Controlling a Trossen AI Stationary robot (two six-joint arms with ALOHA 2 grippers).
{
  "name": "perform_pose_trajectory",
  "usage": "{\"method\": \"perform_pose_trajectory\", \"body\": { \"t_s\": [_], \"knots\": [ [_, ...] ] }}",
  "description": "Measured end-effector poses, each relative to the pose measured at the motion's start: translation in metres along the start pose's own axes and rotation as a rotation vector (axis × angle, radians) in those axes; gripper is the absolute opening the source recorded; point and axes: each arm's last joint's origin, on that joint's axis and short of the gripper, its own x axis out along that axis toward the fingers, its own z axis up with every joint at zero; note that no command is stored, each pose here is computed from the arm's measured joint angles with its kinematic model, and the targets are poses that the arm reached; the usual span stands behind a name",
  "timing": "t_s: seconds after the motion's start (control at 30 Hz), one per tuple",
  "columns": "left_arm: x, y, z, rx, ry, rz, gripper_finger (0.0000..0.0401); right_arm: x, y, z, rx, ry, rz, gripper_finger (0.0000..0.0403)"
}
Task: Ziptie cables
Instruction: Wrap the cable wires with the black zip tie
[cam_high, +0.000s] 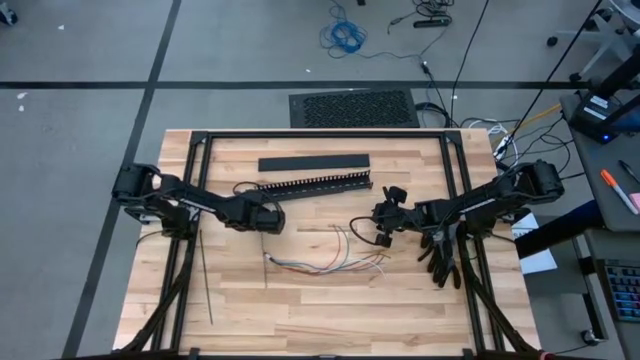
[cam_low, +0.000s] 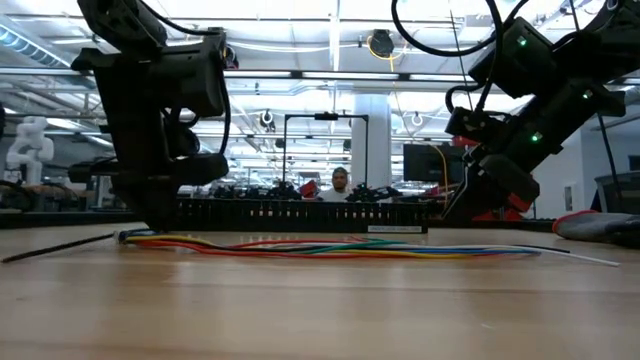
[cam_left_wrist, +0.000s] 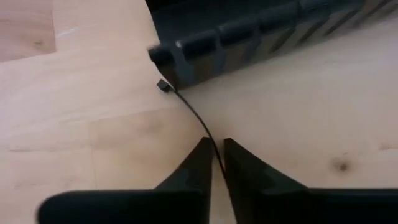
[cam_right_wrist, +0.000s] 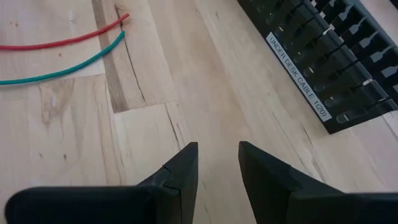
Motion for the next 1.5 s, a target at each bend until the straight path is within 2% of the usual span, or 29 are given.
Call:
{"method": "perform_pose_trajectory", "body": {
  "t_s": [0.13, 0.27, 0.43, 0.63, 0.8, 0.97, 1.03, 1.13, 1.23, 1.33, 1.5],
  "knots": [
    [-0.011, -0.011, -0.008, 0.032, 0.072, -0.056, 0.0006, 0.000, 0.000, 0.000, 0.007, 0.000, 0.000, 0.0112],
    [-0.026, -0.026, -0.010, 0.059, 0.094, -0.141, 0.0004, 0.000, 0.000, 0.000, 0.017, 0.000, 0.000, 0.0111],
    [-0.039, -0.041, -0.005, 0.097, 0.021, -0.218, 0.0002, 0.000, 0.000, 0.000, 0.027, 0.000, 0.000, 0.0111],
    [-0.048, -0.063, 0.004, 0.072, -0.063, -0.403, 0.0001, 0.000, 0.000, 0.000, 0.026, 0.001, 0.007, 0.0111],
    [-0.055, -0.076, 0.013, 0.070, -0.144, -0.545, 0.0001, 0.000, 0.004, 0.003, 0.039, -0.019, 0.115, 0.0111],
    [-0.055, -0.078, 0.016, 0.091, -0.184, -0.553, 0.0000, -0.006, 0.016, 0.020, 0.014, -0.169, 0.394, 0.0111],
    [-0.055, -0.078, 0.017, 0.108, -0.206, -0.543, 0.0000, -0.010, 0.021, 0.026, -0.022, -0.247, 0.466, 0.0111],
    [-0.055, -0.075, 0.018, 0.156, -0.227, -0.519, 0.0000, -0.012, 0.023, 0.038, -0.075, -0.341, 0.489, 0.0111],
    [-0.061, -0.067, 0.024, 0.160, -0.225, -0.496, 0.0000, -0.010, 0.027, 0.062, -0.096, -0.385, 0.536, 0.0111],
    [-0.071, -0.057, 0.025, 0.175, -0.215, -0.473, 0.0000, 0.000, 0.041, 0.080, -0.140, -0.365, 0.595, 0.0112],
    [-0.100, -0.032, 0.028, 0.173, -0.214, -0.481, 0.0000, 0.032, 0.062, 0.115, -0.204, -0.328, 0.589, 0.0112]
  ]
}}
